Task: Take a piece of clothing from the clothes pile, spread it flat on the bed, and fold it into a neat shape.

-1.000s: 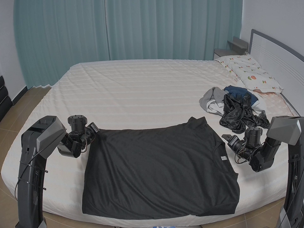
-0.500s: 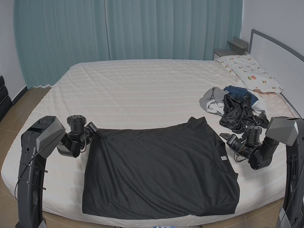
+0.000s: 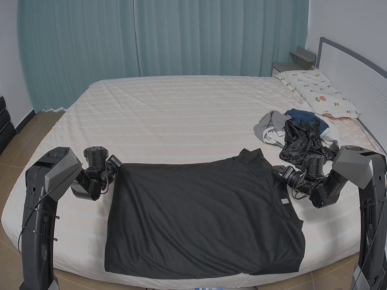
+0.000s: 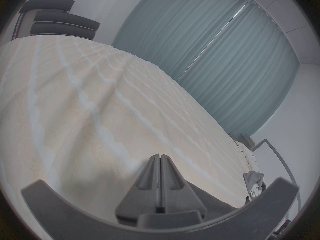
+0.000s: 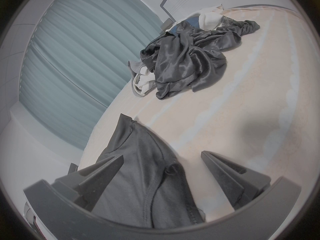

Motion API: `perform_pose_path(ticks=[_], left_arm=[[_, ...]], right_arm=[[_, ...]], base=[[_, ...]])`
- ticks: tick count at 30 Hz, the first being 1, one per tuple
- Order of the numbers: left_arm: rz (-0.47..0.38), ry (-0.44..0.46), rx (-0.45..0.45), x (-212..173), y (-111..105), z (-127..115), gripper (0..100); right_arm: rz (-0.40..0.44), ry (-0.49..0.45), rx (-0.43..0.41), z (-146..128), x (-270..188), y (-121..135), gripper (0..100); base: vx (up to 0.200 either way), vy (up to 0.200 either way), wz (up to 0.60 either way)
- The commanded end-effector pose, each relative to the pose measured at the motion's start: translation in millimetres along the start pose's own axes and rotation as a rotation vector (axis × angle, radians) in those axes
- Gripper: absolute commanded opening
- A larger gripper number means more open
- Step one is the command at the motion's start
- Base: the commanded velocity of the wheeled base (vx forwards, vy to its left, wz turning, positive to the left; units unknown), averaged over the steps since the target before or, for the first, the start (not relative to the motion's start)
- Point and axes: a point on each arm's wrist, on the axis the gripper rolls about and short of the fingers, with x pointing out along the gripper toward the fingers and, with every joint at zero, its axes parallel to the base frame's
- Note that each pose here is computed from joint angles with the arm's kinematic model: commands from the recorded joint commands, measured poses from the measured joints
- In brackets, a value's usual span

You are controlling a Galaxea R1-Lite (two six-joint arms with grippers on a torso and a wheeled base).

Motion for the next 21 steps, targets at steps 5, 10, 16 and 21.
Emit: perform_pose_path(ticks=[5,10,16,21], left_arm=[[0.003,-0.011,-0.01,-1.5,-0.3,1.3,0],[0.006,-0.013,-0.01,-1.5,0.3,1.8,0],[0.011,-0.005,-0.008,-2.4,1.7,-0.6,0],[0.013,-0.003,-0.009,-2.7,2.3,-1.2,0]], right_arm=[[0.024,0.016,-0.17,10.1,23.3,13.2,100],[0.055,0.037,-0.242,22.0,36.3,20.2,100],[0.053,0.048,-0.276,27.3,59.8,23.1,100],[0.047,0.066,-0.276,19.5,70.6,17.3,100]], base=[[0.0,0.0,0.0],[0.0,0.0,0.0],[0.0,0.0,0.0],[0.0,0.0,0.0]])
